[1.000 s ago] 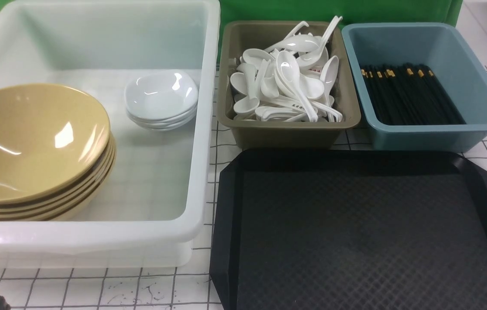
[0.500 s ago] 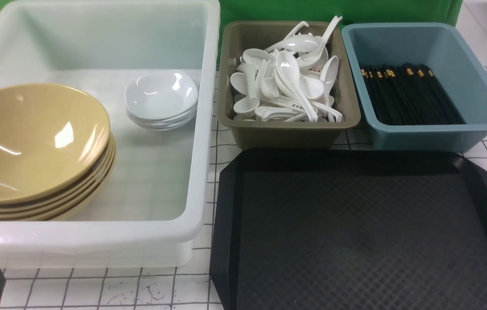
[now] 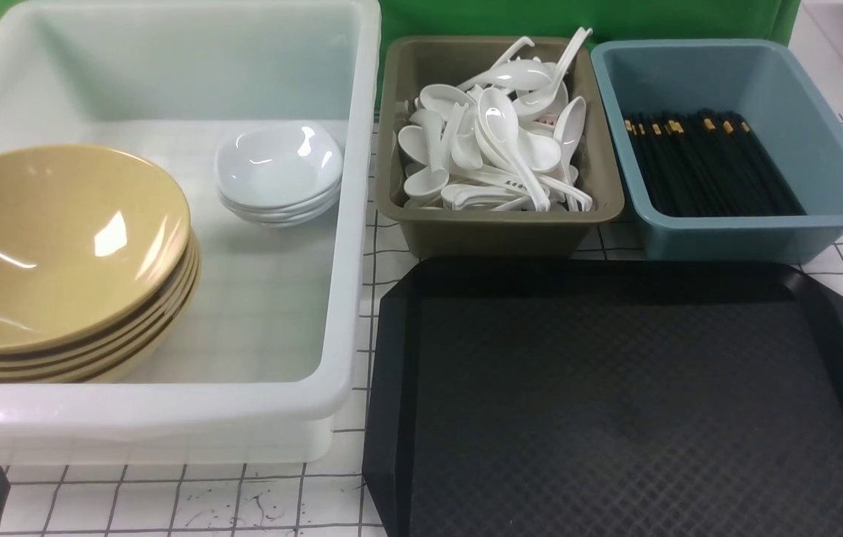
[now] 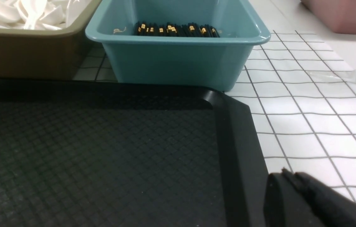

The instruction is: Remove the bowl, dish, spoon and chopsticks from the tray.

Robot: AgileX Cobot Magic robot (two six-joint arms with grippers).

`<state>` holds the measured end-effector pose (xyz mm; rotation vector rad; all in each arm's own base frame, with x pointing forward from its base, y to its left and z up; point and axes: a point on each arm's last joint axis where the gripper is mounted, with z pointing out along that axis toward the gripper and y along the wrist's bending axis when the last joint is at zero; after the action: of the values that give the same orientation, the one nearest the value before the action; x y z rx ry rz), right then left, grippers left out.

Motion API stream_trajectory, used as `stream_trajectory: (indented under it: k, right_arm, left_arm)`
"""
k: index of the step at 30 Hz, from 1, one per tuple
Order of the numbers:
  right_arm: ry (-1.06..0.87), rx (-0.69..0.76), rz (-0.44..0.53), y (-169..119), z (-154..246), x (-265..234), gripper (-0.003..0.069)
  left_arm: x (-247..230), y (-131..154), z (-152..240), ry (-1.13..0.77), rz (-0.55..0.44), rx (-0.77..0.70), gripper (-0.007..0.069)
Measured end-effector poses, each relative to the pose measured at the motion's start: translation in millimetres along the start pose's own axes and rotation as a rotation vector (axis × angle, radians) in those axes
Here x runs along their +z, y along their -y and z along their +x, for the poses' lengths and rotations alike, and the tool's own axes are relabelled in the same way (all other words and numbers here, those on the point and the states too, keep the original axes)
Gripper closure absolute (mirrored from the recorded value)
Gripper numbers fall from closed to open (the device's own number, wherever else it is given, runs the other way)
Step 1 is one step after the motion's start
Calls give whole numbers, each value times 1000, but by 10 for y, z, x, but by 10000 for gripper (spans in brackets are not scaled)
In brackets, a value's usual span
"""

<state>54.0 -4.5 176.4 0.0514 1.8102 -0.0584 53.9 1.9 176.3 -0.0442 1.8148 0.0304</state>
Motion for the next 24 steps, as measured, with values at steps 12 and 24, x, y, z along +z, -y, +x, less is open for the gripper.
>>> stream_trajectory:
  k: [12, 24]
  right_arm:
    - [1, 0, 0, 0, -3, -1, 580]
    - [1, 0, 0, 0, -3, -1, 568]
  left_arm:
    - [0, 0, 0, 0, 0, 1, 631]
    - [0, 0, 0, 0, 0, 1, 631]
